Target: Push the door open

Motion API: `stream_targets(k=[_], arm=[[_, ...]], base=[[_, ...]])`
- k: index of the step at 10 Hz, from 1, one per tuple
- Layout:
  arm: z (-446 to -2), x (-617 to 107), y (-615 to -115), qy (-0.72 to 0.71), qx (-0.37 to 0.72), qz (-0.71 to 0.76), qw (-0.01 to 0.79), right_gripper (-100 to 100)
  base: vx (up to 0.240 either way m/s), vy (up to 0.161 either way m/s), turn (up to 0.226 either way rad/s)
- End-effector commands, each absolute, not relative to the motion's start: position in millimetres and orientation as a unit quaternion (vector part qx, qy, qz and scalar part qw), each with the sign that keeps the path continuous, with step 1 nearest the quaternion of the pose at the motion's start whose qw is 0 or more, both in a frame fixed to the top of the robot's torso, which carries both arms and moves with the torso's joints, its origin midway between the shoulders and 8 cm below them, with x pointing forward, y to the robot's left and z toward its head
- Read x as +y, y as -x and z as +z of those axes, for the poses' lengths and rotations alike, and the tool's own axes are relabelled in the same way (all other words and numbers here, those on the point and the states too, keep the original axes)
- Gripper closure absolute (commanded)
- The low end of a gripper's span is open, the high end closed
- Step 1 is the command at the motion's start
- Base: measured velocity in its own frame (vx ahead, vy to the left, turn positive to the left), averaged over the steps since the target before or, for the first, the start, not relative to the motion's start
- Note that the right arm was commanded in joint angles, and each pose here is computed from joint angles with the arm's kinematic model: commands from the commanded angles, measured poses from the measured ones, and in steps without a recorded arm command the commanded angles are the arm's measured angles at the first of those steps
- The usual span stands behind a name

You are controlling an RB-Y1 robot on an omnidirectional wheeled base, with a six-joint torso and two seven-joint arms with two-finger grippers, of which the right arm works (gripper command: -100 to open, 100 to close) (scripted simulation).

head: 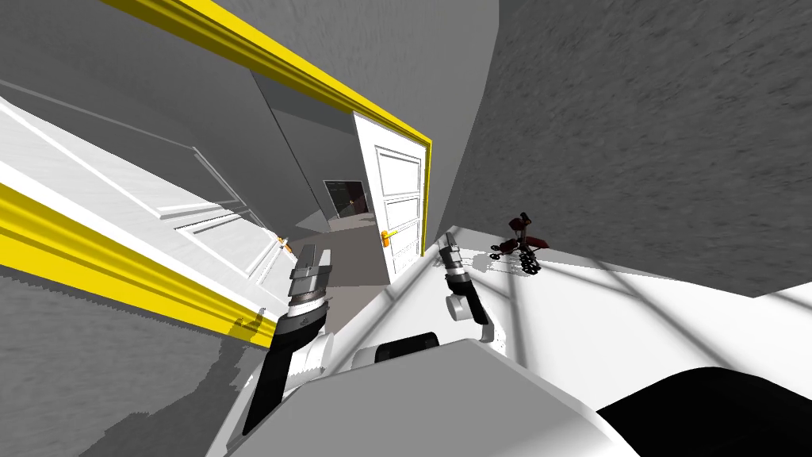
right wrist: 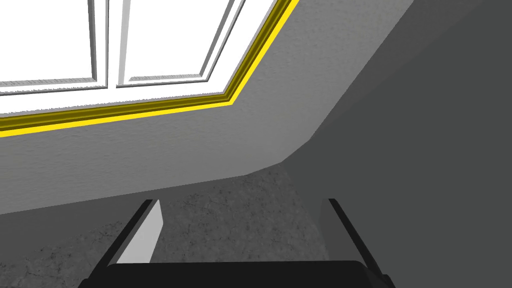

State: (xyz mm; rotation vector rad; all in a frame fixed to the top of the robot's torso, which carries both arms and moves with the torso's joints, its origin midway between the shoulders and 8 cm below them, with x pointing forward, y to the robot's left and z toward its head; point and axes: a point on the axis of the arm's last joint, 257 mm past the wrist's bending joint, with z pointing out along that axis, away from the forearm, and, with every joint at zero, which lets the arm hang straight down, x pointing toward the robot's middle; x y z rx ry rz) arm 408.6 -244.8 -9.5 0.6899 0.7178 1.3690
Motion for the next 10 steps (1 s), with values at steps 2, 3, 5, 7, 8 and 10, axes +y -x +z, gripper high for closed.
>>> stream_targets(k=[2, 3, 5, 7, 8, 10], arm=[[-26, -234, -427, -0.312, 0.331, 0.612, 0.647, -100], [-31, -234, -429, -0.316, 0.334, 0.610, 0.645, -100], [-45, -223, -445, -0.320, 0.346, 0.617, 0.630, -100], [-58, -217, -456, -0.326, 0.356, 0.618, 0.620, -100], [-61, -217, -456, -0.328, 0.358, 0.617, 0.619, -100], [-77, -204, -473, -0.333, 0.372, 0.623, 0.603, -100]], base=[[0.062, -0.026, 0.050], [0.060, -0.029, 0.030], [0.056, -0.033, 0.054], [0.054, -0.030, 0.038], [0.055, -0.018, 0.027], [0.062, -0.031, 0.063]])
